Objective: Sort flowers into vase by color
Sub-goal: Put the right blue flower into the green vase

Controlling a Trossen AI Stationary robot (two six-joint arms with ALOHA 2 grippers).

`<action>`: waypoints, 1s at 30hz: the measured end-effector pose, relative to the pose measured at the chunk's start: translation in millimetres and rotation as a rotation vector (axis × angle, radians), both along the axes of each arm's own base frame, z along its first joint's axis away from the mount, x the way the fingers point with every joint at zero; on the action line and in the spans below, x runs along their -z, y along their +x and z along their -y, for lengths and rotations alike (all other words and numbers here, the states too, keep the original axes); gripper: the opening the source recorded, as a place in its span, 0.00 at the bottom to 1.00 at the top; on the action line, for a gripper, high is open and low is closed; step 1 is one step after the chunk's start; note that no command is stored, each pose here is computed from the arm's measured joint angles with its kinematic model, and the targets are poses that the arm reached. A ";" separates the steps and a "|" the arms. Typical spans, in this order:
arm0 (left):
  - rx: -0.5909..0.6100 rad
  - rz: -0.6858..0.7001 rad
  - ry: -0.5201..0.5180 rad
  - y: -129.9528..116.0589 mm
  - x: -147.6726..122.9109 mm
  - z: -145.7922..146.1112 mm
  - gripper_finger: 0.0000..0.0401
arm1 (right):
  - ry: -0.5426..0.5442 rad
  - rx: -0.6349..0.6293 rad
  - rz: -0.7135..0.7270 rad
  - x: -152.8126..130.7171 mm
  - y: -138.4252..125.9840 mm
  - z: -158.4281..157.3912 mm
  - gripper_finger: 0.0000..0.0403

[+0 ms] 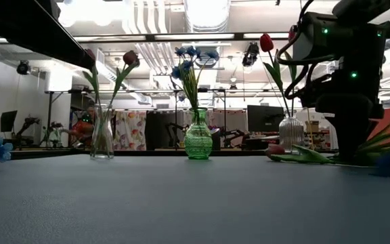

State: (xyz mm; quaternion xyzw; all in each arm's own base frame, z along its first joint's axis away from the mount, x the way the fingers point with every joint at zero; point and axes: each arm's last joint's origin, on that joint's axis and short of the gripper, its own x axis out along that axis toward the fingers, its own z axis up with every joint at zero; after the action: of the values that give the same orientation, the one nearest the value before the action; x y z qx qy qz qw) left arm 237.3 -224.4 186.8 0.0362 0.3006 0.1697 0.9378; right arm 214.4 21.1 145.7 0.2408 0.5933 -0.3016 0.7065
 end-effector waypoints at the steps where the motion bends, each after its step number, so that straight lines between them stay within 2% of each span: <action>1: 0.002 0.000 0.001 0.1 -0.1 0.1 0.51 | 0.000 -0.002 0.000 -0.1 0.1 0.0 0.24; 6: 0.014 0.007 0.005 1.4 -0.9 1.1 0.51 | 0.023 -0.024 0.004 -3.2 2.3 -1.0 0.10; 9: 0.010 0.014 0.012 1.6 -1.2 0.9 0.51 | 0.046 -0.038 0.015 -7.5 5.0 -2.0 0.04; 16: 0.023 0.029 -0.008 5.8 -2.8 1.8 0.51 | 0.040 -0.059 -0.038 -32.4 8.3 -2.4 0.06; 21: 0.178 0.020 -0.065 19.8 -9.0 7.2 0.51 | 0.024 -0.106 -0.081 -57.9 10.9 -2.6 0.05; 25: 0.268 0.015 -0.032 34.4 -13.1 0.2 0.51 | 0.003 -0.153 -0.070 -78.3 16.7 -2.8 0.05; 30: 0.254 0.026 0.028 51.2 -16.2 -17.8 0.51 | -0.002 -0.235 -0.026 -104.2 24.5 -8.3 0.05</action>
State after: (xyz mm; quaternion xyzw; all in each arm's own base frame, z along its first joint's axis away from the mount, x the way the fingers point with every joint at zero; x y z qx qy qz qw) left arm 288.5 -206.6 203.1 0.0846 0.2789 0.0544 0.9550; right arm 238.9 29.4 249.9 0.1650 0.6260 -0.2205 0.7296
